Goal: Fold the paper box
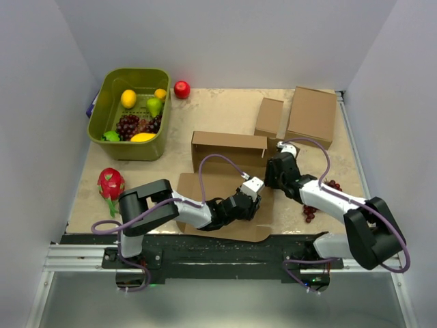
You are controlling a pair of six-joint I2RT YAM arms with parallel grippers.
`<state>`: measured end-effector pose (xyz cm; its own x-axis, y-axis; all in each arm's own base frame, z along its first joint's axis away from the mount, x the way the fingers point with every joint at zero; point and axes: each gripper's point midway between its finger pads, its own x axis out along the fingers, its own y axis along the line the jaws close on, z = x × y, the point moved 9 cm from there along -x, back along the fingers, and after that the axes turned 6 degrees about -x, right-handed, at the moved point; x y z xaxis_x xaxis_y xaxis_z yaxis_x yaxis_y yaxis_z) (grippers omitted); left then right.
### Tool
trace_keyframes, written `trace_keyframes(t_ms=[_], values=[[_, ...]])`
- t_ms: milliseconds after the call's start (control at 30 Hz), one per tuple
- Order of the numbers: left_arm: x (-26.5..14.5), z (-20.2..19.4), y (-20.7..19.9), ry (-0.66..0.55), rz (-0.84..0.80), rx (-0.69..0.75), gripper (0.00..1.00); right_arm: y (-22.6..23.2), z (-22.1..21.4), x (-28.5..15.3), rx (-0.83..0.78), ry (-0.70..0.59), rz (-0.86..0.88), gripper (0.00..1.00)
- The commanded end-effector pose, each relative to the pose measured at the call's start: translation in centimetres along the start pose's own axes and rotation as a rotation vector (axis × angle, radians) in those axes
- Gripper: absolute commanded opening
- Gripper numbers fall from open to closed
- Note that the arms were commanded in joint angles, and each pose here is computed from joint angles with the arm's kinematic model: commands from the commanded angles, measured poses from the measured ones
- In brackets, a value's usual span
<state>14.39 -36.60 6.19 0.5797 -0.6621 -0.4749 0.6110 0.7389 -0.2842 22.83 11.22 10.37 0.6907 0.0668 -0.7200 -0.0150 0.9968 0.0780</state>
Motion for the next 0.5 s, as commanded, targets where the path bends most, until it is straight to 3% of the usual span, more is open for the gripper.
trace_keyframes(t_ms=[0, 467], values=[[-0.5, -1.7, 0.8, 0.074, 0.034, 0.005, 0.41, 0.6, 3.0, 0.3, 0.059, -0.116, -0.020, 0.53], [-0.5, -1.9, 0.9, 0.076, 0.034, 0.005, 0.39, 1.1, 3.6, 1.9, 0.076, -0.172, 0.116, 0.54]])
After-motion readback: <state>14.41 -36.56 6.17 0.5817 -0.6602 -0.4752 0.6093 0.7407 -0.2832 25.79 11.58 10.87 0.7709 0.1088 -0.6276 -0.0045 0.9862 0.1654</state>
